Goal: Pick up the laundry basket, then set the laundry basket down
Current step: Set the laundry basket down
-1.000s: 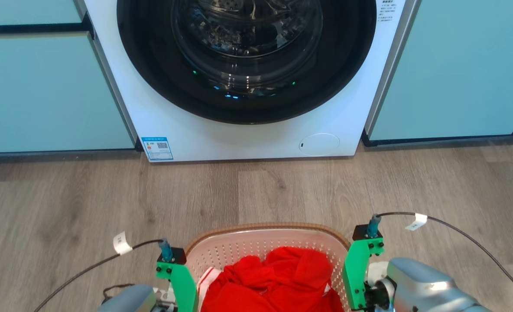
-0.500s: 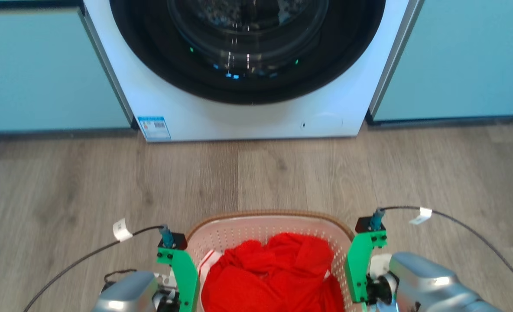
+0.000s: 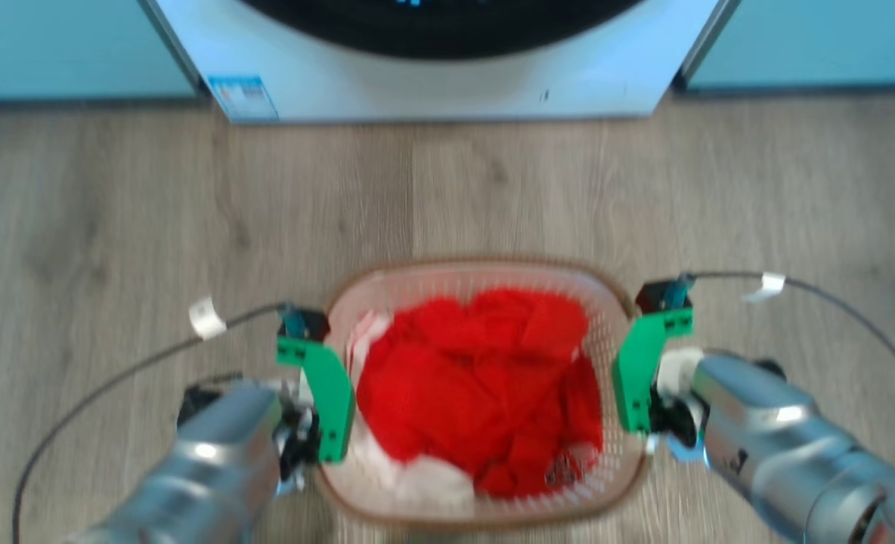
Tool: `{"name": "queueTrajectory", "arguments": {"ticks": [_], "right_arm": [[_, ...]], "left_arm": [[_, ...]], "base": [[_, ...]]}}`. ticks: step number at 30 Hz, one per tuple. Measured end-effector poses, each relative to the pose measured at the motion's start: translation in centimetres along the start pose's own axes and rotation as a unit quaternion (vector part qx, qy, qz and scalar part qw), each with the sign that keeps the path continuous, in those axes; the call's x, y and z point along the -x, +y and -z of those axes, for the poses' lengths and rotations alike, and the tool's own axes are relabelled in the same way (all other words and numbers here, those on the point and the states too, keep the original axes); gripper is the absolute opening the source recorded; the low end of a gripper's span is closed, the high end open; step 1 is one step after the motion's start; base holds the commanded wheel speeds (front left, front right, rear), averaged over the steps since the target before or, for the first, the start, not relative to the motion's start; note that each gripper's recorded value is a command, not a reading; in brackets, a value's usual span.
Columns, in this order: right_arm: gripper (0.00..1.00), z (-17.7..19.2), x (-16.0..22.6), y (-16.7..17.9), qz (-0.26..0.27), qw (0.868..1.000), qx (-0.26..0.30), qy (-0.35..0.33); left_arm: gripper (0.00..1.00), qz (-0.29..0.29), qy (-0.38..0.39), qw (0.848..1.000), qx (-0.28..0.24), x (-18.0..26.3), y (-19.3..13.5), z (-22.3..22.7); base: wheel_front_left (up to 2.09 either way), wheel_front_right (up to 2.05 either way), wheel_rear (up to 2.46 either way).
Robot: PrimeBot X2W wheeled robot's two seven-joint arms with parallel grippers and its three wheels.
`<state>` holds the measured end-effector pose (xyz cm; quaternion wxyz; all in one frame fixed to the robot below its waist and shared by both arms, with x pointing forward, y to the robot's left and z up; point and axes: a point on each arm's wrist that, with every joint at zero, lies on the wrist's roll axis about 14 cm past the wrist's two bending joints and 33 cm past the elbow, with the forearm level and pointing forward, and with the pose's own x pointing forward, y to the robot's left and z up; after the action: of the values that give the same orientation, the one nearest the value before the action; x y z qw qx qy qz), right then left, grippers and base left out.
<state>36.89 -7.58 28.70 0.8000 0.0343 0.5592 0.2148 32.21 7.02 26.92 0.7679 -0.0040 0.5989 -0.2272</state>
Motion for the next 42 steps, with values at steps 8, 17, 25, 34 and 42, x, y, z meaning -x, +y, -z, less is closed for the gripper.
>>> {"name": "queueTrajectory", "arguments": {"ticks": [8, 17, 25, 34, 42], "right_arm": [[0.0, -2.6, -4.4, -2.3, -0.005, 1.0, -0.014, -0.017], [0.0, -2.8, -10.0, -4.5, -0.008, 0.999, -0.034, -0.015], [0.0, -2.2, -13.7, -5.9, -0.007, 0.999, -0.043, -0.014], [0.0, -0.4, -16.5, -6.4, -0.007, 0.999, -0.041, -0.002], [0.0, -0.5, -17.2, -6.4, -0.013, 0.999, -0.029, -0.011]], "left_arm": [[0.0, 0.0, -0.014, 1.0, 0.003, -3.7, 2.3, -2.9], [0.0, 0.001, -0.009, 1.0, 0.013, -8.5, 4.2, -3.5], [0.0, -0.002, -0.007, 1.0, 0.016, -12.1, 5.5, -3.4], [0.0, -0.003, 0.013, 1.0, 0.021, -14.5, 6.2, -1.9], [0.0, -0.006, 0.016, 1.0, 0.025, -14.9, 6.8, -1.6]], "base": [[0.0, 0.0, 0.0], [0.0, 0.0, 0.0], [0.0, 0.0, 0.0], [0.0, 0.0, 0.0], [0.0, 0.0, 0.0]]}}
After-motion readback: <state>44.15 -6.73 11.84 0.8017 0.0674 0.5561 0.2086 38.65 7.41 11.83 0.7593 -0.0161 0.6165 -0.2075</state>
